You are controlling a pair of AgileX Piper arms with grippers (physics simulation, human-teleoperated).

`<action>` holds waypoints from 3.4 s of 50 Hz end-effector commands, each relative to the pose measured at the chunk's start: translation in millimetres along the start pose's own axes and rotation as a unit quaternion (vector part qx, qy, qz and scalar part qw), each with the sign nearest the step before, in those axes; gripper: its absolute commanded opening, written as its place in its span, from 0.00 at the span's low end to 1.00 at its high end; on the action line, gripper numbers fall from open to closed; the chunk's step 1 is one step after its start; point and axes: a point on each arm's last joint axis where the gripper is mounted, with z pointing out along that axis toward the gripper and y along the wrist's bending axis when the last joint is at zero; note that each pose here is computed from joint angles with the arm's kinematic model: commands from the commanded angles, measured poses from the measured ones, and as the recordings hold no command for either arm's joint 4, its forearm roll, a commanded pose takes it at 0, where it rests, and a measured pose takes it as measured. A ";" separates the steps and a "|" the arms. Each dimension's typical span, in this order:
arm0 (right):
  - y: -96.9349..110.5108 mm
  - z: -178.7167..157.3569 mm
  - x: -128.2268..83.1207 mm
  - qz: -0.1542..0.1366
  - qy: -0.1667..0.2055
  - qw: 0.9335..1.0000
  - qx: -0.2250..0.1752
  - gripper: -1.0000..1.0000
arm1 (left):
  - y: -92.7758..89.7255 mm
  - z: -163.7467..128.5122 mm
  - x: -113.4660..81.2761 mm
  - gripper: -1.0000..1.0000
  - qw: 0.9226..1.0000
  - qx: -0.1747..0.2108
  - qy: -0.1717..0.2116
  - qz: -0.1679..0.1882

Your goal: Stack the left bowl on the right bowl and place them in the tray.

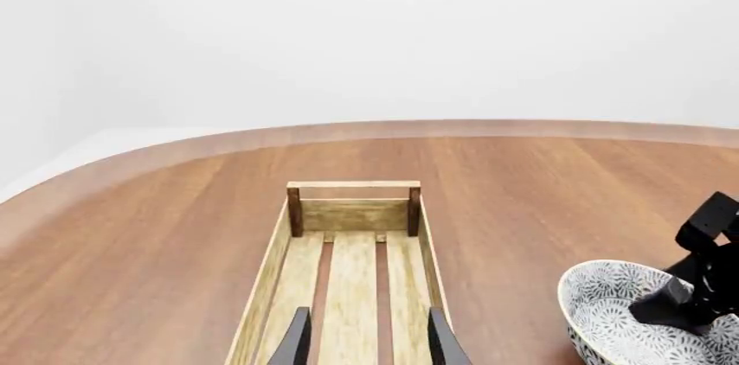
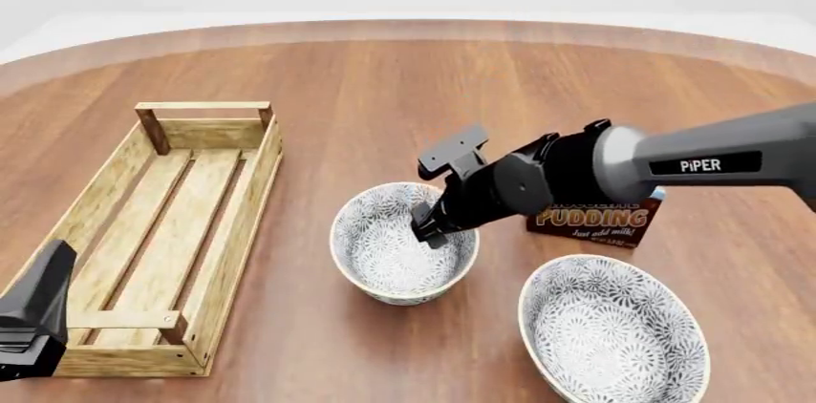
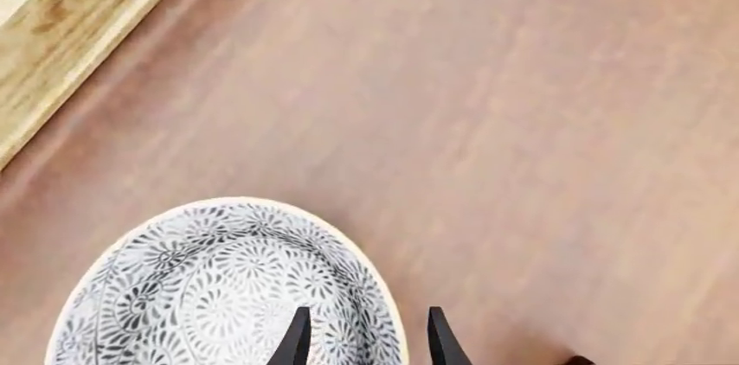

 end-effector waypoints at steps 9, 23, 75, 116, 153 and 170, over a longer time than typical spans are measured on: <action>-0.6 9.7 12.3 0.008 0.008 1.000 0.001 1.00 | 0.0 0.0 0.0 1.00 1.000 0.000 0.000 0.000; -10.2 -17.3 -4.3 0.001 -0.017 1.000 0.010 0.00 | 0.0 0.0 0.0 1.00 1.000 0.000 0.000 0.000; -39.9 -258.1 -2.3 0.110 -0.221 0.966 0.071 0.00 | 0.0 0.0 0.0 1.00 1.000 0.000 0.000 0.000; -31.9 -263.0 128.4 0.262 -0.232 0.931 0.108 0.00 | 0.0 0.0 0.0 1.00 1.000 0.000 0.000 0.000; -23.9 -225.4 195.4 0.333 -0.205 0.912 0.126 0.00 | 0.0 0.0 0.0 1.00 1.000 0.000 0.000 0.000; -21.8 -211.1 214.4 0.354 -0.197 0.905 0.131 0.00 | 0.0 0.0 0.0 1.00 1.000 0.000 0.000 0.000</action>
